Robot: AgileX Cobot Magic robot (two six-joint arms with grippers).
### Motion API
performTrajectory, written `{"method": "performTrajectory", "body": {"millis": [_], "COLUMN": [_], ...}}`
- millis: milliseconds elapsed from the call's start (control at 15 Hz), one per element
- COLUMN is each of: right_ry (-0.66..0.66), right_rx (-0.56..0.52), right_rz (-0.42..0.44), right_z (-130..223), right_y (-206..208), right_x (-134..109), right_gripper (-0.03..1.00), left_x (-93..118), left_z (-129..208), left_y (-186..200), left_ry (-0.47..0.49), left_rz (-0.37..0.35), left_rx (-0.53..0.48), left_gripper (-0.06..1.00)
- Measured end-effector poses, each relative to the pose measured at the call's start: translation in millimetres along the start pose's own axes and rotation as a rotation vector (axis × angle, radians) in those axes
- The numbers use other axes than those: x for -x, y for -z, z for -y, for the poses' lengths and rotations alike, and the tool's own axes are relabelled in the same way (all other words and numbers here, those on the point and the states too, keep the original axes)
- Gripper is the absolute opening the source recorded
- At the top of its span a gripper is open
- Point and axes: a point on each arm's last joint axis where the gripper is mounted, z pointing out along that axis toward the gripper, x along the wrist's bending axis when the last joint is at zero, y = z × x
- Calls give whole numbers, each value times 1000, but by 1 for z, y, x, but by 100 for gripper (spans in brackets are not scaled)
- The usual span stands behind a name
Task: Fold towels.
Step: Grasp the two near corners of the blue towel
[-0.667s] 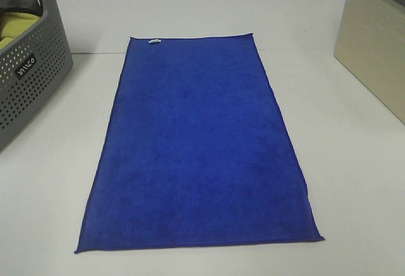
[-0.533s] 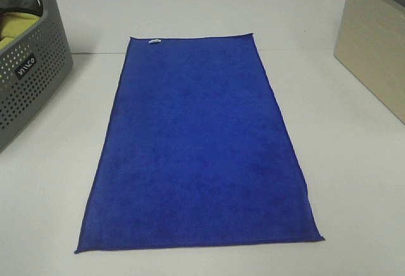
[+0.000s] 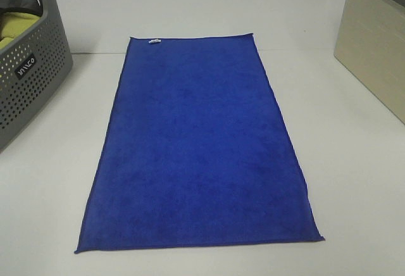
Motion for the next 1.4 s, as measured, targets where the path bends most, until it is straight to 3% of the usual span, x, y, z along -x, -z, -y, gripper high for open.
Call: {"method": "performTrajectory", "body": {"millis": [1400], "right_ry": [0], "right_rx": [0], "right_rz": [0], "right_z": [0], "right_y": [0], "right_x": [0], "right_gripper": [81], "left_x": [0], "left_z": [0], "left_y": [0], "left_ry": [0], "left_rz": [0], "left_rx": [-1], "left_gripper": [65]}}
